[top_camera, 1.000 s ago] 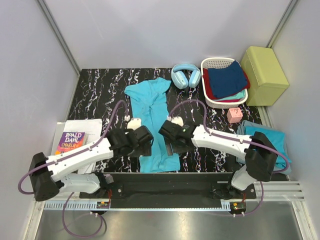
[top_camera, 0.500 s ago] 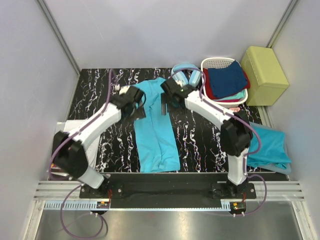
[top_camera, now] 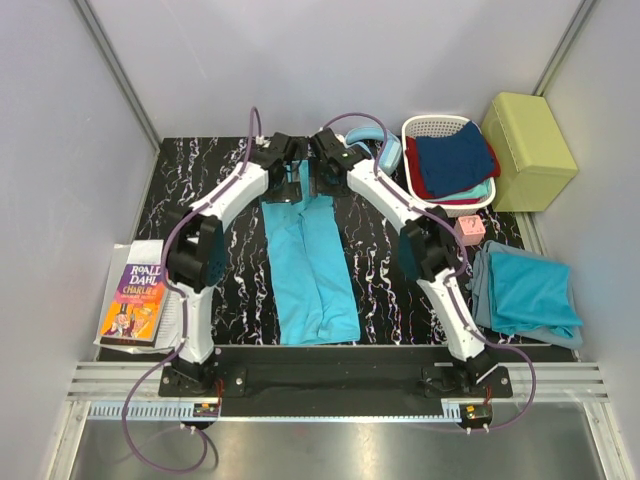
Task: Fold and stack the t-shirts
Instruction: Rotate the tshirt 90 degrees, then grab the bottom of the folded rectangular tshirt with both arms
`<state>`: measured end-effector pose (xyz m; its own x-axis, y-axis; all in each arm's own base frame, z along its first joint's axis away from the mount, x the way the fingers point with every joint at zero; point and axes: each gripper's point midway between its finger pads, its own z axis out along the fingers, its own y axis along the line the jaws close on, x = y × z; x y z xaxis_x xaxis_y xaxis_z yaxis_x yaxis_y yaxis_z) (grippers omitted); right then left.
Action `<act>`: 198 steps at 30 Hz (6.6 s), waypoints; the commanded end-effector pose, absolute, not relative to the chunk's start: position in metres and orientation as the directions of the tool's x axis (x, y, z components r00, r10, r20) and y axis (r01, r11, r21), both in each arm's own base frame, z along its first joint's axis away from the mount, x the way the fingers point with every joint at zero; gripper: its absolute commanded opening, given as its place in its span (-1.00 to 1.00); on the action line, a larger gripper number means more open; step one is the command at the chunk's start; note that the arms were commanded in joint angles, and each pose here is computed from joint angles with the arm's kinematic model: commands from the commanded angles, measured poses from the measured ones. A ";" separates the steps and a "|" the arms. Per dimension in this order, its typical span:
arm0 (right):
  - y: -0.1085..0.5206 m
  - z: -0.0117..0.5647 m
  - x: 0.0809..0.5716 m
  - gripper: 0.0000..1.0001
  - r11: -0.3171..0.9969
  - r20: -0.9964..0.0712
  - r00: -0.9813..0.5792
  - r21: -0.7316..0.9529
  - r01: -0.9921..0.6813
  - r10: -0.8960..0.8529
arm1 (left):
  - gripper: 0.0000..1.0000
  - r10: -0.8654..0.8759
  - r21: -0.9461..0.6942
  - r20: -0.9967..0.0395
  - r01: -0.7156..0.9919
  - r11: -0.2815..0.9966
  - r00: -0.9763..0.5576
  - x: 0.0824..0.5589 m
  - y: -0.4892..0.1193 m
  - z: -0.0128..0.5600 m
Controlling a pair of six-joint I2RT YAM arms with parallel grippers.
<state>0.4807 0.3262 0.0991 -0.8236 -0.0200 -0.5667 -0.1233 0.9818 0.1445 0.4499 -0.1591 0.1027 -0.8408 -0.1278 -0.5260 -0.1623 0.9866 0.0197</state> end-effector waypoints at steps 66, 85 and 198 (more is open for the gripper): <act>0.324 0.093 0.547 0.45 0.928 -0.560 -0.820 0.356 -0.111 0.117 | 0.98 -0.248 -0.245 -0.638 -0.113 0.963 -0.729 0.581 -0.169 0.137; 0.282 0.165 0.355 0.86 0.954 -0.549 -0.836 0.252 -0.162 0.003 | 0.94 -0.119 -0.179 -0.631 -0.005 0.984 -0.767 0.302 -0.192 0.147; 0.261 0.006 0.145 -1.00 0.965 -0.166 -0.970 0.159 -0.207 -0.180 | 0.56 0.065 -0.073 -0.354 0.097 0.993 -0.933 0.134 -0.174 0.034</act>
